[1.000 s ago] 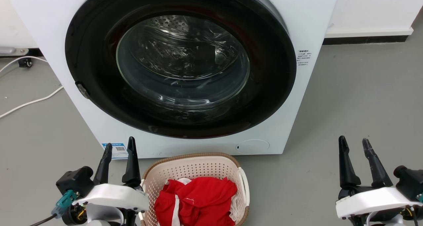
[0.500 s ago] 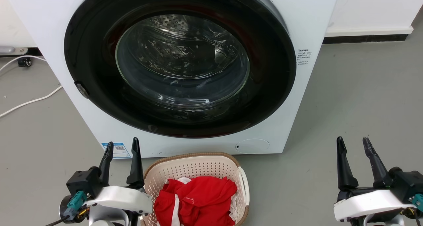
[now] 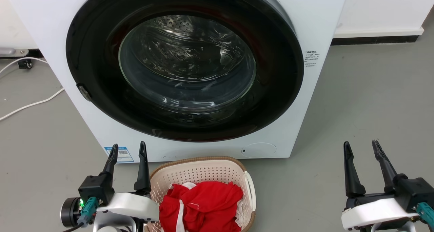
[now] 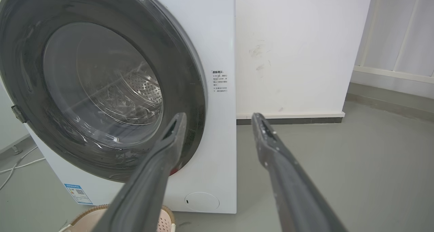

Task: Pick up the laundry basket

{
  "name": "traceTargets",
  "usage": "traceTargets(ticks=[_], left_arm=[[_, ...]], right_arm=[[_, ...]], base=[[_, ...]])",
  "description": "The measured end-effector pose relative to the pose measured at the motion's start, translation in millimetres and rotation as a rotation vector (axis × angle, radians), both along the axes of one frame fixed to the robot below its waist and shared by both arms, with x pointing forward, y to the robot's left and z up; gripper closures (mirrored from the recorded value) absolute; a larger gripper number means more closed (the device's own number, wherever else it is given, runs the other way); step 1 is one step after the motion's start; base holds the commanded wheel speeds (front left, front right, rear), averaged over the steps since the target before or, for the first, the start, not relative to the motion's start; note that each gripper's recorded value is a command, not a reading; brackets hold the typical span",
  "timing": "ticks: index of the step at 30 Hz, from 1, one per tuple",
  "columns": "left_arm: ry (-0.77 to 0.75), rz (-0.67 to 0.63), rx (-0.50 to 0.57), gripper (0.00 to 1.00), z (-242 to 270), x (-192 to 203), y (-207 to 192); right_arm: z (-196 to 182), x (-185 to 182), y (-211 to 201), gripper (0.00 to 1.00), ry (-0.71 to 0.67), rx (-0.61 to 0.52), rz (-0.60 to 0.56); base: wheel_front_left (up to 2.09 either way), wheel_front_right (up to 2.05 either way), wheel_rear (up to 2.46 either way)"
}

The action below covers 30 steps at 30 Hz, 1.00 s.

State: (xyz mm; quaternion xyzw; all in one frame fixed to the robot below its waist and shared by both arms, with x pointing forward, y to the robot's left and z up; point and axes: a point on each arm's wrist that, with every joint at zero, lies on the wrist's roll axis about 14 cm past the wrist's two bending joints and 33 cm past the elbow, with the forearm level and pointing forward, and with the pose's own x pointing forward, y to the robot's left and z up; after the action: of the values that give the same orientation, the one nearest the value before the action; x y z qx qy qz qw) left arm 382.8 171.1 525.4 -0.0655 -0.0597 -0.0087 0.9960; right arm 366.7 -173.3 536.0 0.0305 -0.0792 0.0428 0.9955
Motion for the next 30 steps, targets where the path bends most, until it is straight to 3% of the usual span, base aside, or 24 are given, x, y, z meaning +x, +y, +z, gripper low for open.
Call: traceTargets(ticks=[16, 30], left_arm=[[-0.022, 0.008, 0.123, 0.00, 1.5, -2.3, -1.3], [-0.017, 0.013, 0.127, 0.00, -0.4, -2.6, -0.1]], right_arm=[[3.2, -2.2, 4.8, 0.00, -0.029, -0.095, 0.012], [0.1, -2.2, 4.5, 0.00, -0.020, -0.084, 0.012]], base=[[0.00, 0.00, 0.00], [0.00, 0.00, 0.00]])
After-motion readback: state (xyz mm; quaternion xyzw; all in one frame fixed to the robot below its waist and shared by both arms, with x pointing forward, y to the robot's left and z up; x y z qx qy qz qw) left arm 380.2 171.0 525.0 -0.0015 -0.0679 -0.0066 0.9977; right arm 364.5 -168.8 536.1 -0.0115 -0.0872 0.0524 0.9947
